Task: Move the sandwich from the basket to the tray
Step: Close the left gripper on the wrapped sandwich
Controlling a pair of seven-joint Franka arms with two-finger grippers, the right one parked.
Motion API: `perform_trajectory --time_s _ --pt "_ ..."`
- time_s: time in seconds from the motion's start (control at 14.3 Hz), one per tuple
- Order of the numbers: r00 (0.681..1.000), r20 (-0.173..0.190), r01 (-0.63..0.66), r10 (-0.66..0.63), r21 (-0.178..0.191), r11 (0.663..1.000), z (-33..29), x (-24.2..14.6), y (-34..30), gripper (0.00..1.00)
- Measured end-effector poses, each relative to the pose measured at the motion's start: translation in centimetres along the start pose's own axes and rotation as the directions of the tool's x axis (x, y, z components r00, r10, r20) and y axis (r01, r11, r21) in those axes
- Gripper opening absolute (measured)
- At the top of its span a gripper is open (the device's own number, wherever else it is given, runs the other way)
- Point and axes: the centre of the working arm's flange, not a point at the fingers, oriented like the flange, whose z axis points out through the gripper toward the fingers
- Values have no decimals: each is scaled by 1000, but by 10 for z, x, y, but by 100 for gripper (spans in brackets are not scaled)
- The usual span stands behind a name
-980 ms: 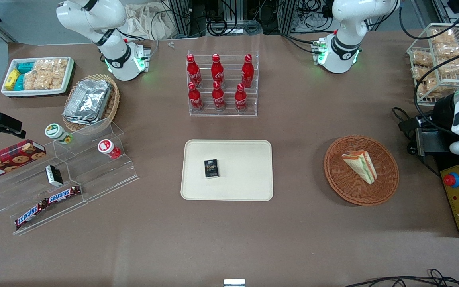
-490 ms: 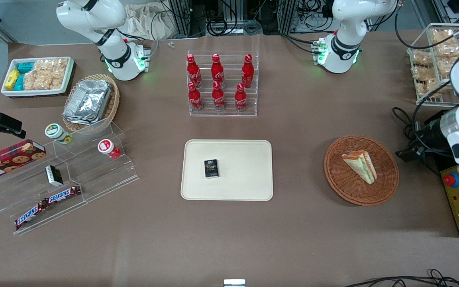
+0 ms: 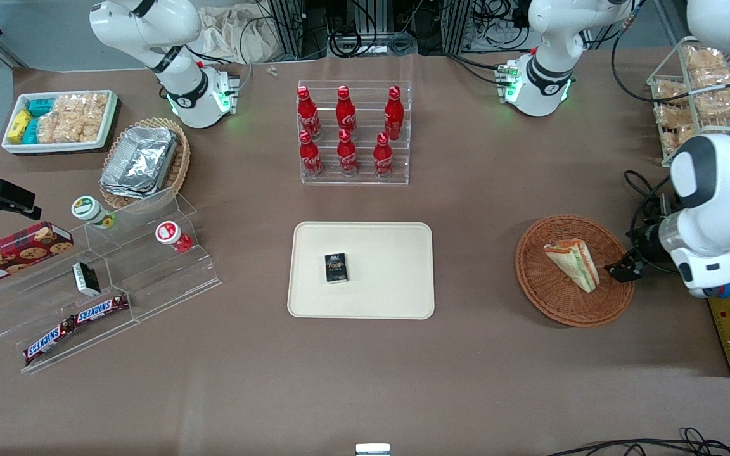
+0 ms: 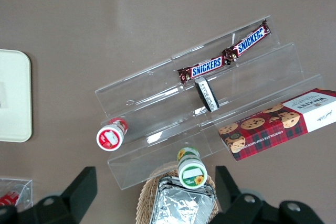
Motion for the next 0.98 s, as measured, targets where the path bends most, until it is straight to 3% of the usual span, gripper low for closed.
perform_trajectory --time_s 0.28,0.77,0.98 --pt "1000 -25 9 -10 -43 999 47 -11 -8 100" --pt "1000 -15 14 -15 -53 998 83 -29 5 100" --pt "1000 0 13 -13 -37 999 105 -37 -4 100"
